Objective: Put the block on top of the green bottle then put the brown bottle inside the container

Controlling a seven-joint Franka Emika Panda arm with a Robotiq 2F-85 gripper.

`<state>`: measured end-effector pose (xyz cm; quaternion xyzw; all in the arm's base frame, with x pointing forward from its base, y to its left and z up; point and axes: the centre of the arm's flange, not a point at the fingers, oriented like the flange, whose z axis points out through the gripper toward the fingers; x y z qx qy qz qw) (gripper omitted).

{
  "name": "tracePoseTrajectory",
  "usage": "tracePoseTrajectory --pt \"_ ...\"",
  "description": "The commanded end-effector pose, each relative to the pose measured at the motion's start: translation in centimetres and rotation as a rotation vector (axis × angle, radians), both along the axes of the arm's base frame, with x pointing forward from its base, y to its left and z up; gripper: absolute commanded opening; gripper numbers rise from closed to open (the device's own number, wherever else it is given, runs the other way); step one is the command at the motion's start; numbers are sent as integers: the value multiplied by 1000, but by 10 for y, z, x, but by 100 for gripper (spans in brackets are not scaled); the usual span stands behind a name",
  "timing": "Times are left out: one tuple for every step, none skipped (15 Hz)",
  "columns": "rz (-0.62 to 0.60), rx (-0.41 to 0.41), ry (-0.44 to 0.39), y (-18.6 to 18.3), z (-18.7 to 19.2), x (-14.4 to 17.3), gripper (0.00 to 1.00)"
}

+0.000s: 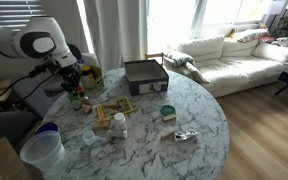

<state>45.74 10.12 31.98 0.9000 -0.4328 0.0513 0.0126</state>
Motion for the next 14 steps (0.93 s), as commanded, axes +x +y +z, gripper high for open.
tracePoseTrajectory --pt "-22 -6 -19 -1 -5 -3 81" --pt "-24 -9 -23 -2 -6 -3 88" --pt "-27 -13 -28 -3 -7 -2 95" --pt "-33 -13 -32 -4 -8 -2 91" --pt "-42 -18 -36 -5 -9 -1 84" --pt "-47 -17 -39 -6 -10 0 77" --pt "-52 -20 -42 -6 -10 0 69" --pt "-56 -20 -45 -7 -10 1 58" --pt "-61 -20 -47 -8 -11 2 48" --pt "-64 -18 -48 -9 -10 2 40" --pt "-67 -18 -49 -9 -10 2 32" --pt "-69 -17 -49 -10 -9 3 25" --pt "-67 -17 -50 -10 -9 3 18" --pt "-66 -18 -51 -10 -8 3 9"
